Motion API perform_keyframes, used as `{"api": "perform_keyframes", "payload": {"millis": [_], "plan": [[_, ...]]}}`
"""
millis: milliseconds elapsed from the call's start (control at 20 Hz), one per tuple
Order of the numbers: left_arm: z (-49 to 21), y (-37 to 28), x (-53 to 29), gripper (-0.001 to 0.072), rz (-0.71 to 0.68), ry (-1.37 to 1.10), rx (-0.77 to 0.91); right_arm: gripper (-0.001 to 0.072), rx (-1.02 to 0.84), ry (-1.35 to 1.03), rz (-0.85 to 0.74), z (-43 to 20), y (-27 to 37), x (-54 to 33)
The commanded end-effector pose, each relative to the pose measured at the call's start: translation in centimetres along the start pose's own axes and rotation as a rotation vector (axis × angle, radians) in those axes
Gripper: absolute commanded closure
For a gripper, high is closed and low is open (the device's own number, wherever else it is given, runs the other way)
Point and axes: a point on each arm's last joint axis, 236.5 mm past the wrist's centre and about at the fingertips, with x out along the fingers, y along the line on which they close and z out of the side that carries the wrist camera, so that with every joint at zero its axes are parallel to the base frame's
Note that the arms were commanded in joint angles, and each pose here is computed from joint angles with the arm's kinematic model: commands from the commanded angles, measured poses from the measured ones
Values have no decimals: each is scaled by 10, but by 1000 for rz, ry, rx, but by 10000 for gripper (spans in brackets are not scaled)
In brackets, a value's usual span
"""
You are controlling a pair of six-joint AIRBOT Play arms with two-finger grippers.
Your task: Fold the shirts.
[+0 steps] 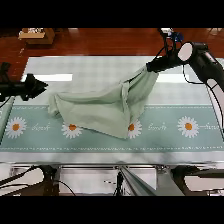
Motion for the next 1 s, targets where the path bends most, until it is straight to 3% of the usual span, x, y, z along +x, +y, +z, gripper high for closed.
{"api": "perform_keyframes", "payload": {"millis": [0, 250, 450, 650, 950], "plan": [[-60, -16, -34, 155, 5, 180, 28, 686, -18, 10, -18, -2, -4, -9], [-189, -36, 22, 155, 16, 458, 96, 686, -25, 15, -22, -3, -4, -10], [-266, -45, 71, 155, 49, 534, 151, 686, -38, 23, -39, -5, -9, -10], [-301, -43, 106, 155, 88, 569, 193, 685, -41, 46, -40, -10, -9, -10], [-300, -25, 106, 147, 126, 607, 183, 686, -59, 70, -63, -15, -15, -11]]}}
